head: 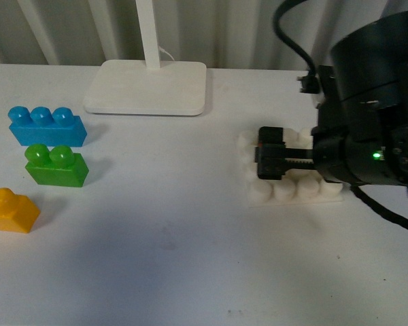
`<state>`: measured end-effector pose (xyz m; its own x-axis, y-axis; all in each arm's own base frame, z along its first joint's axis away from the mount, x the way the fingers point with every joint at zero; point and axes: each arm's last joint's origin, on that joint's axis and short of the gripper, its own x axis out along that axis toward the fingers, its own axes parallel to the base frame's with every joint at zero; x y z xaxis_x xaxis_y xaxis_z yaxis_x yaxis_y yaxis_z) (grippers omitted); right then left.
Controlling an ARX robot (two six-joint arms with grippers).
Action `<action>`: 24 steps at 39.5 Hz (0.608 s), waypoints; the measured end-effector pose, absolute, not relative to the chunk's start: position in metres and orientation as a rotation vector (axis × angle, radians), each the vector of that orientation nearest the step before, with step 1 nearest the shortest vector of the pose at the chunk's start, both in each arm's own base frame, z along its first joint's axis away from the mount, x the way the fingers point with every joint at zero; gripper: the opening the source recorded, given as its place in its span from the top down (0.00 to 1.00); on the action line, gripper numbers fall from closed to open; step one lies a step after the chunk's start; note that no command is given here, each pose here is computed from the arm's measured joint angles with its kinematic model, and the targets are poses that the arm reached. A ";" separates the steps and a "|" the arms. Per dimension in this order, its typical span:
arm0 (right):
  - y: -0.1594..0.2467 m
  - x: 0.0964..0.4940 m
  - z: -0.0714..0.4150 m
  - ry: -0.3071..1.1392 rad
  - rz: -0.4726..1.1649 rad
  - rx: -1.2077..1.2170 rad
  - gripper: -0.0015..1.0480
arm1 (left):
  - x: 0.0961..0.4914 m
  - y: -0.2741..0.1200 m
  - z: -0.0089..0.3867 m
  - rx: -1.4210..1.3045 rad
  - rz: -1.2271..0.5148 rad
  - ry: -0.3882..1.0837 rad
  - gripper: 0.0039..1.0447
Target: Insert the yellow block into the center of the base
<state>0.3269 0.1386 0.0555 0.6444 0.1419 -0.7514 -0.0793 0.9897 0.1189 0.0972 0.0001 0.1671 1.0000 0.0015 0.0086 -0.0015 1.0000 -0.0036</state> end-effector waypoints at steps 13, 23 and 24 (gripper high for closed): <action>0.224 0.328 0.055 0.890 0.189 0.121 0.09 | 0.097 0.000 0.167 -0.004 0.002 -0.009 0.06; 0.255 0.332 0.057 0.888 0.195 0.145 0.09 | 0.097 0.000 0.167 -0.004 0.002 -0.009 0.06; 0.259 0.332 0.056 0.888 0.195 0.148 0.09 | 0.097 0.000 0.167 -0.004 0.002 -0.009 0.06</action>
